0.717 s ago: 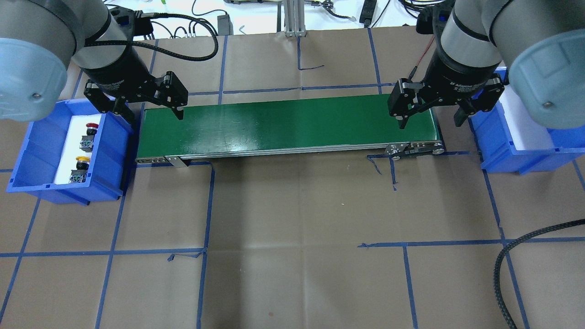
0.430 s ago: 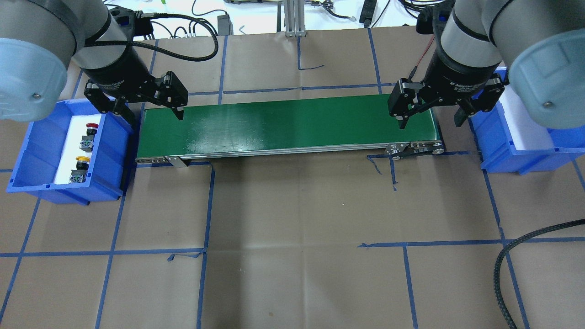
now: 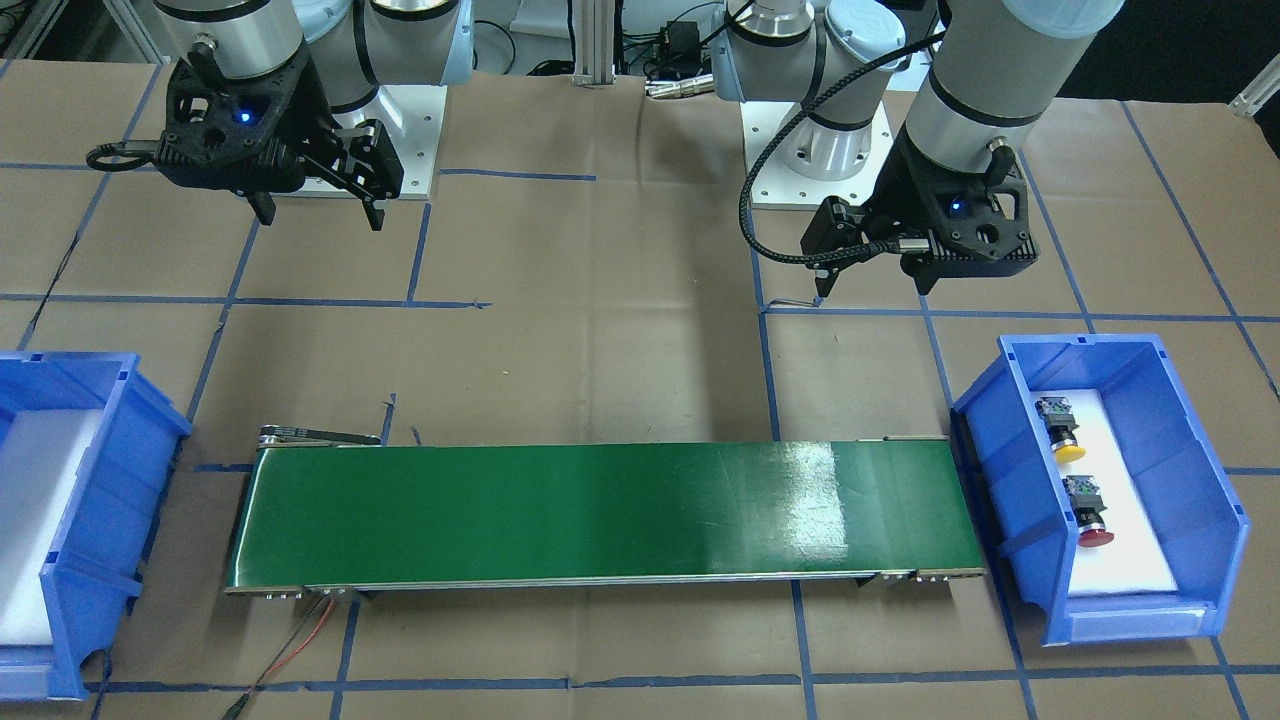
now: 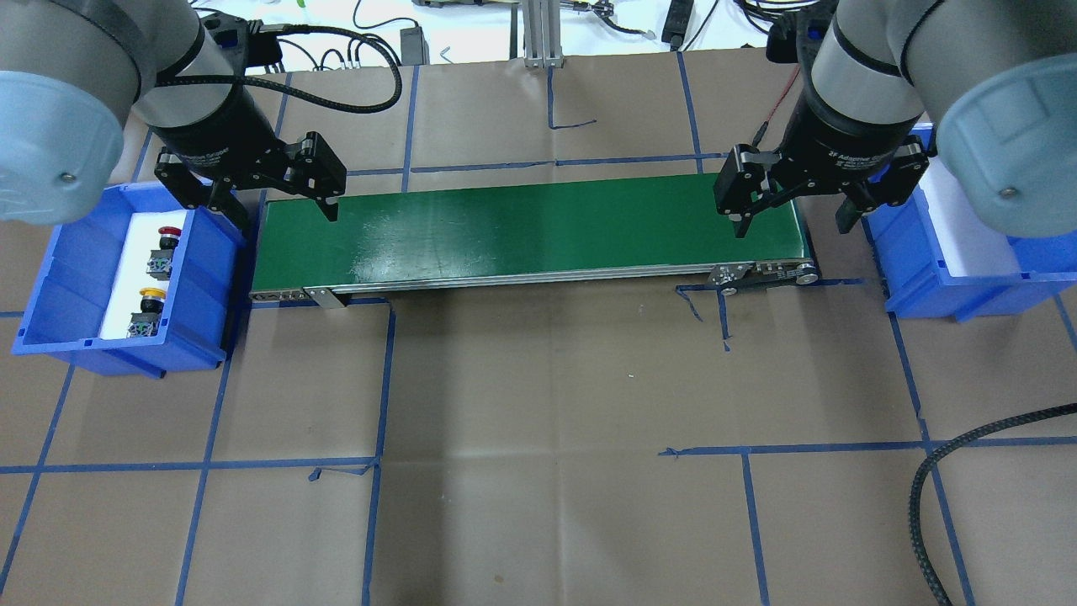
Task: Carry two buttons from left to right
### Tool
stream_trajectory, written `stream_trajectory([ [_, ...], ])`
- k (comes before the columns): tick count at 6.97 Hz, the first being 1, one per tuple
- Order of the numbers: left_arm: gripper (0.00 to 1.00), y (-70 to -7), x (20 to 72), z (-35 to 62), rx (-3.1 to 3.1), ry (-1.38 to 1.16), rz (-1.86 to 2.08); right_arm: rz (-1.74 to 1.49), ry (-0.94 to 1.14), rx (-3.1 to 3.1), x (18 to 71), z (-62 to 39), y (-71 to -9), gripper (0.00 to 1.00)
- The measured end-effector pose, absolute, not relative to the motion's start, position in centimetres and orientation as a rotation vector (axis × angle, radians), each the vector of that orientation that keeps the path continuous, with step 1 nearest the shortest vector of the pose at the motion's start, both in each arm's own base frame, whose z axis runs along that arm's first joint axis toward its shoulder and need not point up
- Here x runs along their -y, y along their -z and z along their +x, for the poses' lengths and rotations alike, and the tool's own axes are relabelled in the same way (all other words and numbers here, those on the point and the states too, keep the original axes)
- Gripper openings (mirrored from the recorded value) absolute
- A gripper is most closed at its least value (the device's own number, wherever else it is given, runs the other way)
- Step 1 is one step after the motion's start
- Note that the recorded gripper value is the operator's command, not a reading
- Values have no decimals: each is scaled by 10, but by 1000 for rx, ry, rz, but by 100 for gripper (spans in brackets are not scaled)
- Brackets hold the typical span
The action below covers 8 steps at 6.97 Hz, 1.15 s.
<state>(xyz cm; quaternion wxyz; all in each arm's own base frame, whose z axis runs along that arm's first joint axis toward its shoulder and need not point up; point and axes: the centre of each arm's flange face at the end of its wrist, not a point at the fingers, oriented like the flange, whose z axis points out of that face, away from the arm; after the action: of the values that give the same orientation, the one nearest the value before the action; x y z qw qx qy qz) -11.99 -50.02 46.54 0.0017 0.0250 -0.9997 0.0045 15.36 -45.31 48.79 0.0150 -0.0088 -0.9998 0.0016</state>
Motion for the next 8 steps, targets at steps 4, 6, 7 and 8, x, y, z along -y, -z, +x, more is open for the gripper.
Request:
stream_trajectory([
  [4, 100, -467, 501, -107, 3147, -31, 42, -27, -4, 3111, 453, 154, -487, 100],
  [6, 100, -473, 509, -51, 3157, -44, -7, -27, -4, 3111, 453, 154, -487, 100],
  [7, 100, -474, 511, -10, 3158, -40, -13, -27, -4, 3111, 453, 154, -487, 100],
  [8, 100, -471, 510, 37, 3157, -25, -23, -27, -4, 3112, 453, 154, -487, 100],
])
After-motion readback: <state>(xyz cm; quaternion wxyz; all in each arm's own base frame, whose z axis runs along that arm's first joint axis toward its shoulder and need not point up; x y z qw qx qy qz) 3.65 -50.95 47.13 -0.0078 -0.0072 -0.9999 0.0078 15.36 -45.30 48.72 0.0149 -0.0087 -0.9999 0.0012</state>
